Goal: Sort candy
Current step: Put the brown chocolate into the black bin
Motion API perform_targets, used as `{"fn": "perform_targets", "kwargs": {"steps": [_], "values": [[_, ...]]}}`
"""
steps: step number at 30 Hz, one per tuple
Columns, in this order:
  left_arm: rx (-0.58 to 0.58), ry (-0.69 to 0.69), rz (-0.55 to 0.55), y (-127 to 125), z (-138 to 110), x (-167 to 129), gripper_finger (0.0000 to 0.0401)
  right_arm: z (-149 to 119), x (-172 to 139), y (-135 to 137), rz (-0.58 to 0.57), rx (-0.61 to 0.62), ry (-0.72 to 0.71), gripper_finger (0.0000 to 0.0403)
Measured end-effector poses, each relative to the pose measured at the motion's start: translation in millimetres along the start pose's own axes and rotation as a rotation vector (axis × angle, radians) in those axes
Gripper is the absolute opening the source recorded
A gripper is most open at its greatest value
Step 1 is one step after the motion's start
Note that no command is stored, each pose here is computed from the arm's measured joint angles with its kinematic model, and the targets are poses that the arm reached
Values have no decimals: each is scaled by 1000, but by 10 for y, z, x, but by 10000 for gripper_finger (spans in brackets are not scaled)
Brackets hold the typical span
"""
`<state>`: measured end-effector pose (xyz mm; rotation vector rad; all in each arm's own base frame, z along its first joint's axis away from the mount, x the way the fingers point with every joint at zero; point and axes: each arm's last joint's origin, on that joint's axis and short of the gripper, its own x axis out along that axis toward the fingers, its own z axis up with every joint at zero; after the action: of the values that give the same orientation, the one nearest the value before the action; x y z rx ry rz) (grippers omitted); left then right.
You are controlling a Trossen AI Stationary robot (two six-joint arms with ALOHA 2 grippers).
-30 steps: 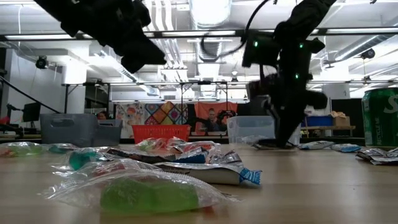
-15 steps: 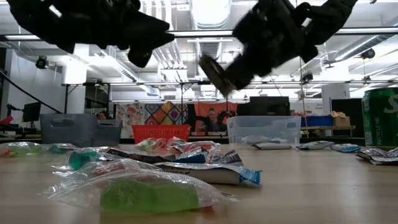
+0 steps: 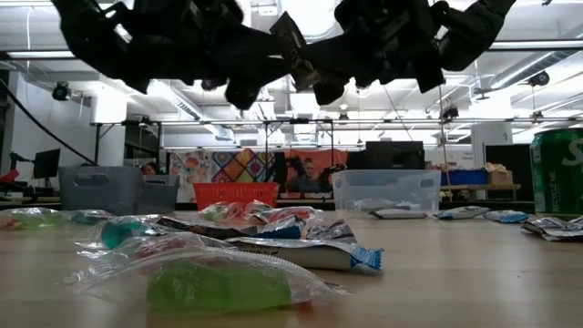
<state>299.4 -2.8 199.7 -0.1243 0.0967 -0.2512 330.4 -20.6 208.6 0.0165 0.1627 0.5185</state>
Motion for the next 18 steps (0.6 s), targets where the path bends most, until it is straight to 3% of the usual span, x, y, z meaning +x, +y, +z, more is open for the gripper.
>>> {"fn": "perform_targets", "kwargs": {"steps": [6, 13, 18], "values": [[24, 12, -26, 22, 3, 117, 138, -9, 0, 0, 0, 6, 7, 12], [5, 57, -21, 21, 12, 113, 16, -24, -3, -8, -11, 33, 20, 13], [-27, 58, -15, 15, 38, 94, 20, -4, -13, -7, -28, 49, 16, 13]]}}
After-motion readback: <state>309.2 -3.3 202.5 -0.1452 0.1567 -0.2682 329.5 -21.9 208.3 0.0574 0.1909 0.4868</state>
